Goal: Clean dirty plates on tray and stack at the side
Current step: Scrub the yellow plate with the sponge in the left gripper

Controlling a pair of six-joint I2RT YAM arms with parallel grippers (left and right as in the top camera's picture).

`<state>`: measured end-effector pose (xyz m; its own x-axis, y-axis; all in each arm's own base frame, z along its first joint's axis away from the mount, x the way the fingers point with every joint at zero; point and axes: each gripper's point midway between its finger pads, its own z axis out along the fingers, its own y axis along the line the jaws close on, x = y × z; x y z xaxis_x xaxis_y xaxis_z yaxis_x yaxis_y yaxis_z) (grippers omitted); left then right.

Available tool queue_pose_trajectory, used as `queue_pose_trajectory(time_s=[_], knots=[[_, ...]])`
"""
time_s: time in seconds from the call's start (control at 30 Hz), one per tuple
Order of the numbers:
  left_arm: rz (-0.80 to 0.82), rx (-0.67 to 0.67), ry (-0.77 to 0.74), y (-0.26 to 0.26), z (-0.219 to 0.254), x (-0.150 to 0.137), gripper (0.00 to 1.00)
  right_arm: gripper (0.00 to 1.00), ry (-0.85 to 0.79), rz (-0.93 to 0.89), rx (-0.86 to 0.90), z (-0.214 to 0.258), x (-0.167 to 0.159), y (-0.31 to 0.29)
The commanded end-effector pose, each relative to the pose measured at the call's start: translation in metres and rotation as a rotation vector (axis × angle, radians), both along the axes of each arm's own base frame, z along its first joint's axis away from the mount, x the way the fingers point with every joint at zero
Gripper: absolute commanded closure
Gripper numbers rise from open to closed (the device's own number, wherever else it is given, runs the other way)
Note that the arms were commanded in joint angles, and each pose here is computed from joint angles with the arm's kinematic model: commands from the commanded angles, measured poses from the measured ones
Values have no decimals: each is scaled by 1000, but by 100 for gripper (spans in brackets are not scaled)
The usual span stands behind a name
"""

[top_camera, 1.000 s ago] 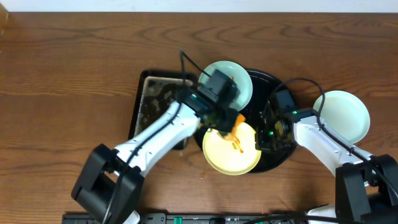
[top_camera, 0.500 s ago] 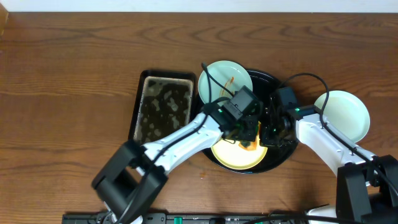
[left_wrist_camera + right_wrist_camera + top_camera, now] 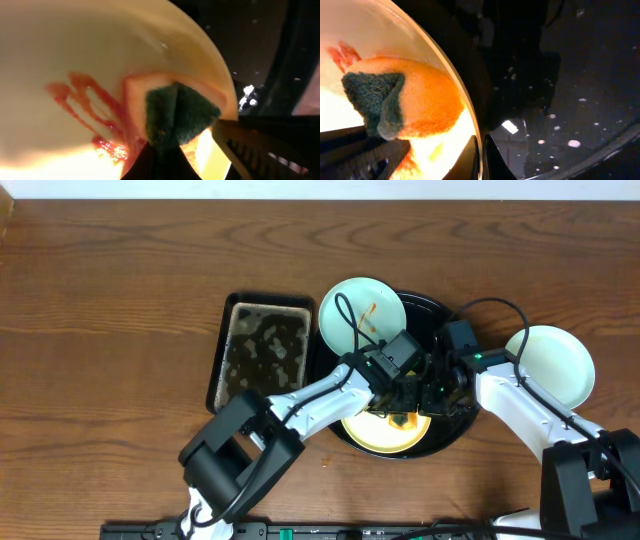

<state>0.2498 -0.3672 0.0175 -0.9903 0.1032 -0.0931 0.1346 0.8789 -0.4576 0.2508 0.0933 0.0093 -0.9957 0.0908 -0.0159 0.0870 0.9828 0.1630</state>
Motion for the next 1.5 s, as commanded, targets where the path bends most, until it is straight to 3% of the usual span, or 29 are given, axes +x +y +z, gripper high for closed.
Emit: queue_pose_trajectory(time_s=[0.0,0.17,0.47,0.73,0.93,1.13,1.27,1.47], knots=[[37,109,-19,16,-25,5,93,99,-22,-17,-11,6,5,-3],[91,251,-139,45,-31,29,92,99,-8,-16,-14,6,2,-4],[168,269,-145,69,-30,54,92,99,5,-16,-19,6,-1,-5],[179,362,-64,99,-31,41,92,99,2,-16,-32,5,-1,-7],[230,424,-117,127,-1,49,93,99,1,-17,-37,5,-1,-8],[189,373,-211,136,48,57,92,99,0,-17,-38,5,-1,-8],[256,359,-256,159,81,65,93,99,0,-18,-37,5,-1,-8],[331,377,-256,200,91,83,93,83,-2,-17,-35,5,0,-8]])
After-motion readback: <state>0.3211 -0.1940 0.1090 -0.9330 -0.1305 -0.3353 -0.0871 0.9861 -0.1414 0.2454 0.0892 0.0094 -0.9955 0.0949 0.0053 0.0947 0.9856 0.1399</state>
